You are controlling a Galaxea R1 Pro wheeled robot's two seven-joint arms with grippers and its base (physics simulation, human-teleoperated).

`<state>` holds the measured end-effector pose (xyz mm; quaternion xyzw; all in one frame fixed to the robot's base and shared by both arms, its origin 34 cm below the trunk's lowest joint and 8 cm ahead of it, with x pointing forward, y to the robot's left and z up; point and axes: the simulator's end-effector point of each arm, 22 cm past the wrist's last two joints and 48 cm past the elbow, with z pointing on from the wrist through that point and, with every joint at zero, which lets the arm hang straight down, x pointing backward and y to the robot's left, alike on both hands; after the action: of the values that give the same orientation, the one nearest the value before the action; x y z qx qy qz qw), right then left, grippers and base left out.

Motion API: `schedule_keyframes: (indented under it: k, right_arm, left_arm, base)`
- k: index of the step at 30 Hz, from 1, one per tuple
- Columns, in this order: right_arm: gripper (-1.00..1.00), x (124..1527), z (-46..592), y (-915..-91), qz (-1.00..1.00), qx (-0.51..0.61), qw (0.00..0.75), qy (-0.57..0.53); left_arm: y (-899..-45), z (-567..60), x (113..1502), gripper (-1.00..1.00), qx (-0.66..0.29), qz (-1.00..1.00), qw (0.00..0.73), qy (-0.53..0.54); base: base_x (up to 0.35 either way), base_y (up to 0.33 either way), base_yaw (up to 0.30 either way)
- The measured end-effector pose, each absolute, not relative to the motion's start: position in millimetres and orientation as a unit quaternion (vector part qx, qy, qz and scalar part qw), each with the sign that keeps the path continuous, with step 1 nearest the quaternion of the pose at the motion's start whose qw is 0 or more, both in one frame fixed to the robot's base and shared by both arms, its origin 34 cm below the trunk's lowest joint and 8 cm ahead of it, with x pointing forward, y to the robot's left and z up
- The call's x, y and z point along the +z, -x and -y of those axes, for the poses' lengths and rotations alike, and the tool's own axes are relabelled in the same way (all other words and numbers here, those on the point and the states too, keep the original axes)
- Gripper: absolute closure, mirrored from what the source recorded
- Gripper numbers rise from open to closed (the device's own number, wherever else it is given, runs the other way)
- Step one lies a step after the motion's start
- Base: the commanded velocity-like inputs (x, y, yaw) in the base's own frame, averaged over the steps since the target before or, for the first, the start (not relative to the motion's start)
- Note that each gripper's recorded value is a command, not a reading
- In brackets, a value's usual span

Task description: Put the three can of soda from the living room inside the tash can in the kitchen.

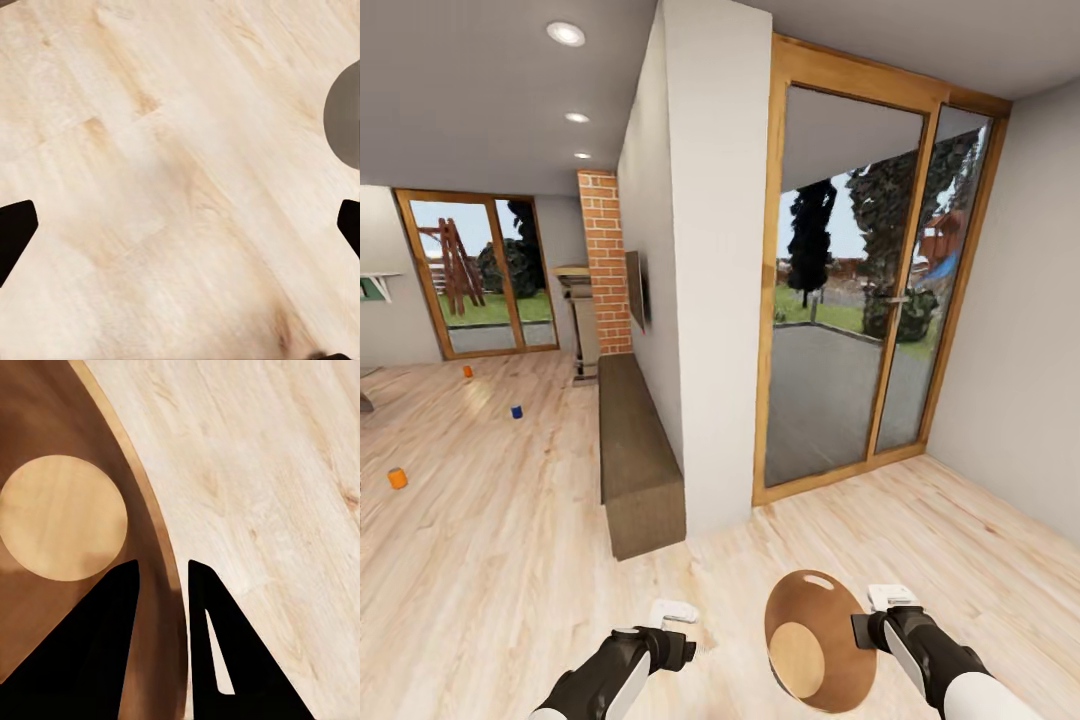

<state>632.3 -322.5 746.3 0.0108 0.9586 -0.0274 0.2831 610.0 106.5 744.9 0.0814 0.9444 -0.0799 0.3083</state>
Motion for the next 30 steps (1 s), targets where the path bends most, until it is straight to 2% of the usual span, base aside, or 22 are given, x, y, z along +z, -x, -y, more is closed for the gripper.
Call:
schedule_keyframes:
  k: [6,14,30]
  right_arm:
    - [1.0,746.4,321.6,-632.4,-0.959,-0.025,0.283,-0.011]
    - [1.0,745.9,320.4,-632.1,-0.959,-0.027,0.282,-0.007]
    - [1.0,745.6,314.7,-632.4,-0.959,-0.022,0.282,-0.008]
  left_arm:
    - [-610.3,-106.6,745.0,-1.0,-0.08,-0.944,0.309,-0.081]
    - [-610.0,-106.4,744.9,-1.0,-0.08,-0.944,0.308,-0.081]
    - [-610.0,-106.1,744.9,-1.0,-0.081,-0.944,0.308,-0.081]
  base:
    - [0.14,0.328,-0.036]
    - [0.131,0.328,-0.181]
    - [0.047,0.333,-0.01]
